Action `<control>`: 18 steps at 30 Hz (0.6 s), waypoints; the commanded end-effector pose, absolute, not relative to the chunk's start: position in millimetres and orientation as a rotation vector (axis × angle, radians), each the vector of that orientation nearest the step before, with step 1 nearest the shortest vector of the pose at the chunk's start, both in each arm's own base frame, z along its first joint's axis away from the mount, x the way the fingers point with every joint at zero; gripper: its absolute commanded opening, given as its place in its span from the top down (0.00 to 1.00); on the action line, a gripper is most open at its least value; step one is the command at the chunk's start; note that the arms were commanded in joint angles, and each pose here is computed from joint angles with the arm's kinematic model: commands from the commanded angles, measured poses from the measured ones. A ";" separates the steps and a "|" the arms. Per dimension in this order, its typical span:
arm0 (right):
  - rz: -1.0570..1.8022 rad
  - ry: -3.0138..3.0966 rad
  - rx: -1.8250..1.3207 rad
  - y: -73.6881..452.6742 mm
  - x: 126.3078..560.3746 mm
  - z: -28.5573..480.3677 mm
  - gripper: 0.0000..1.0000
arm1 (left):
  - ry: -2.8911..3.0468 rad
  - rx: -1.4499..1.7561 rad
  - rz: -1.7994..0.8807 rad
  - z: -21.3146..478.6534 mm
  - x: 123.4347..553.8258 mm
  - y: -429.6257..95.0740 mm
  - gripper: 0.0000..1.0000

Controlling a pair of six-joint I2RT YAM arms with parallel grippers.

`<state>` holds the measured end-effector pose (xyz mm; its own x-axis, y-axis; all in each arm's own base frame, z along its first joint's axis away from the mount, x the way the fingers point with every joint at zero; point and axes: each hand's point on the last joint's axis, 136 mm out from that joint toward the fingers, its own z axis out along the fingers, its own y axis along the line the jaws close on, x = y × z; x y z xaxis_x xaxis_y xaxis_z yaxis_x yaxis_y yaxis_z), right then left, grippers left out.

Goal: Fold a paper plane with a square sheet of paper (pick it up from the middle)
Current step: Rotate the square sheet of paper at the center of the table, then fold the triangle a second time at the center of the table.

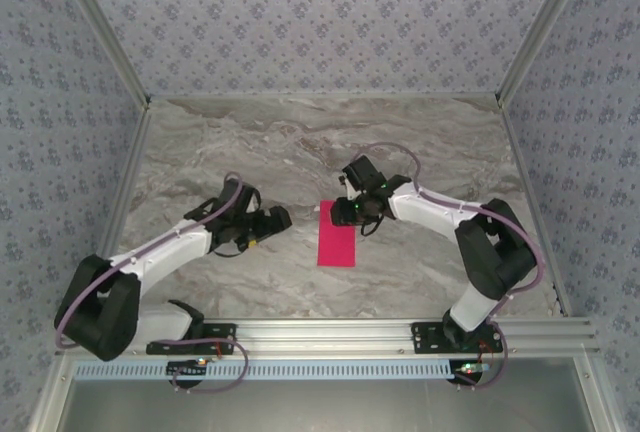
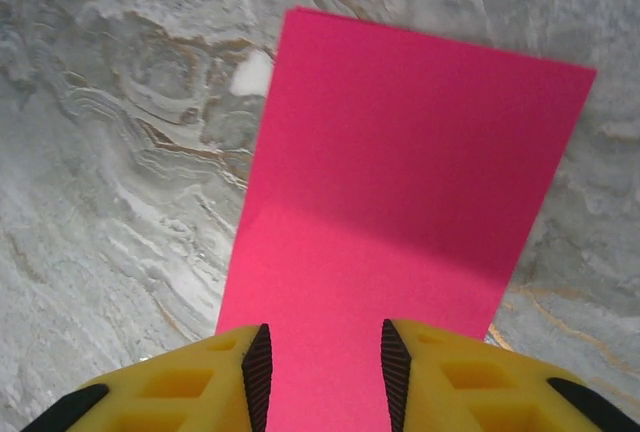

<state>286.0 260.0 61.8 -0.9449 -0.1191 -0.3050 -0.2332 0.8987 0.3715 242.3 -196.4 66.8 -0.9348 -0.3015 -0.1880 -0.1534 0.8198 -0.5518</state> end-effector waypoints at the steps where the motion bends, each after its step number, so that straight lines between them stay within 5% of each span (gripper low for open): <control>1: 0.607 2.875 -0.079 253.2 276.1 42.7 0.64 | 2.760 -0.351 -0.943 76.5 233.9 -230.2 0.07; 7: 0.690 2.925 0.082 243.8 265.3 28.0 0.80 | 2.810 -0.321 -1.016 71.1 209.9 -267.0 0.08; 18: 0.725 2.955 0.134 232.4 262.8 10.2 0.82 | 2.838 -0.351 -1.123 58.7 199.4 -295.6 0.23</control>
<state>268.4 234.7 21.2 -0.9887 0.0902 -0.1197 0.0252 0.8874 0.4603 200.3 -280.8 53.0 -0.9705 -0.2406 -0.0132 -0.1747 0.7405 -0.6490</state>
